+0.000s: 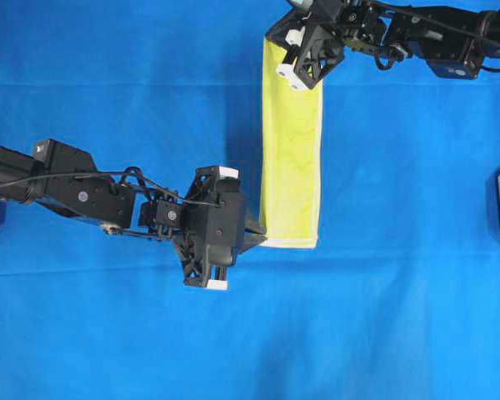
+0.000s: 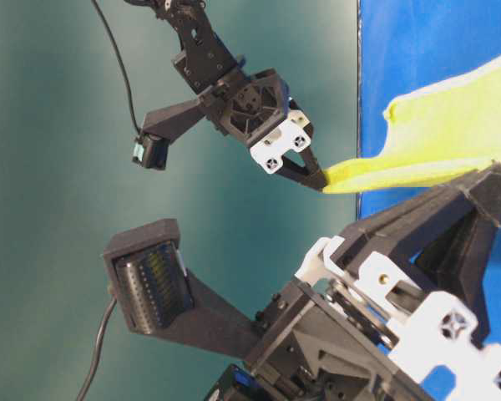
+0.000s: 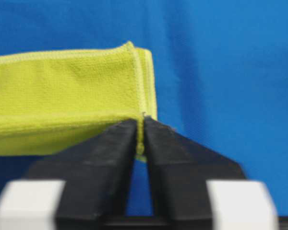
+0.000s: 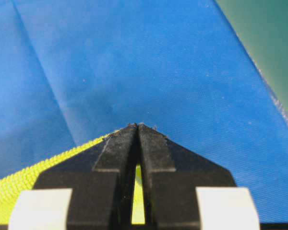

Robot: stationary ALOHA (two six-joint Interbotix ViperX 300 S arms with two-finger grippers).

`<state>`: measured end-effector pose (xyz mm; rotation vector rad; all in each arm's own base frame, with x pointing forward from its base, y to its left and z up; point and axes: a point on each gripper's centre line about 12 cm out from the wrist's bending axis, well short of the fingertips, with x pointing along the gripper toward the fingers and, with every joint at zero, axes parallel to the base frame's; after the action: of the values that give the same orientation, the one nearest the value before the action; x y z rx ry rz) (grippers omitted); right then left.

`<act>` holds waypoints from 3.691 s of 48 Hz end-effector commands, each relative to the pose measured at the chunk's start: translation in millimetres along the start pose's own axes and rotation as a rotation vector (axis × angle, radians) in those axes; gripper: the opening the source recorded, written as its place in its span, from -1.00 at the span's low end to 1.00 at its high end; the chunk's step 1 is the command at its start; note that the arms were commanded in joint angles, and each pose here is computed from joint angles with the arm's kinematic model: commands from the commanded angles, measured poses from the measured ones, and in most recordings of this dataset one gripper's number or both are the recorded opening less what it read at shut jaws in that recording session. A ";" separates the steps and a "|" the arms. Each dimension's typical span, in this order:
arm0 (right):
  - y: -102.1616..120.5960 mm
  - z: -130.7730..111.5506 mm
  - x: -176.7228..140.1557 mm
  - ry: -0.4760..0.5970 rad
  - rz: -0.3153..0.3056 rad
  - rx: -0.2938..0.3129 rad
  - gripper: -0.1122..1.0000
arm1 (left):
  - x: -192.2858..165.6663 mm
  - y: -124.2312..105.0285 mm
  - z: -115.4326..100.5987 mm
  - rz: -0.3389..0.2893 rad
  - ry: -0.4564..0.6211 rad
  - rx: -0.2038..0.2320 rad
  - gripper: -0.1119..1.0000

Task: Fold the yellow towel.
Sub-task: 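Lay the towel down, release, and retract both grippers outward, then move both grippers to the top corners of the vertical strip, then grasp the top corners and fold them down onto the bottom edge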

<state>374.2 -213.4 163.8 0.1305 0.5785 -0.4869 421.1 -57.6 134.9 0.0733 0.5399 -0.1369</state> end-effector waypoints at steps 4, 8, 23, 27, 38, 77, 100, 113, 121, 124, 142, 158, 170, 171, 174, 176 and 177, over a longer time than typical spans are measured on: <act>-2.7 14.8 -4.8 -0.041 -0.004 -0.016 -0.78 | -8.3 -0.7 15.2 -0.001 -0.043 0.006 -0.22; -2.5 15.1 -5.6 -0.042 -0.003 -0.040 -0.73 | -8.2 -0.7 15.6 -0.001 -0.043 0.009 0.18; -3.7 12.3 -13.0 0.013 -0.012 -0.129 0.30 | -10.4 0.3 25.5 0.002 -0.064 0.043 0.38; -2.0 14.7 -21.3 0.008 -0.011 -0.130 0.30 | -18.9 1.1 31.4 0.002 -0.057 0.039 0.38; 10.8 21.4 -66.8 -0.042 0.008 -0.141 0.31 | -62.3 -9.3 38.2 -0.031 0.045 0.004 0.38; 40.3 -40.1 -219.5 -0.308 0.153 0.015 0.31 | -233.7 46.5 11.4 0.189 -0.386 -0.082 0.37; 41.1 -48.4 -213.8 -0.290 0.161 0.038 0.31 | -235.3 51.2 -3.2 0.209 -0.388 -0.132 0.37; 41.8 -39.6 -209.3 -0.286 0.158 0.039 0.31 | -233.5 54.7 6.6 0.218 -0.424 -0.132 0.37; 35.7 -22.4 -187.8 -0.241 0.118 0.037 0.31 | -210.1 83.4 11.4 0.300 -0.378 -0.157 0.37; 25.6 -19.5 -170.8 -0.196 0.077 0.047 0.31 | -198.2 99.6 10.6 0.340 -0.344 -0.176 0.37; -11.5 -29.2 -75.0 0.077 -0.043 0.019 0.31 | -118.4 191.5 -7.7 0.487 -0.163 -0.254 0.38; -19.0 -51.3 -15.2 0.168 -0.042 0.029 0.31 | -64.3 246.8 -45.8 0.557 -0.131 -0.317 0.38; -33.7 -67.5 -0.2 0.187 -0.059 0.058 0.31 | -33.1 264.3 -66.3 0.564 -0.105 -0.329 0.38; -33.7 -67.9 0.2 0.187 -0.059 0.058 0.31 | -31.2 264.8 -67.8 0.564 -0.101 -0.330 0.38; -34.1 -69.3 1.5 0.187 -0.058 0.059 0.31 | -26.6 265.9 -72.0 0.561 -0.087 -0.334 0.37; -33.3 -70.1 1.8 0.187 -0.056 0.058 0.29 | -24.8 265.8 -75.0 0.559 -0.077 -0.337 0.35; -33.8 -71.3 1.9 0.190 -0.057 0.059 0.28 | -24.3 266.0 -75.3 0.559 -0.075 -0.336 0.33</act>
<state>320.6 -222.4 96.0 0.2310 0.7874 -0.5503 396.7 211.5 81.7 -0.1159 0.4744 0.4899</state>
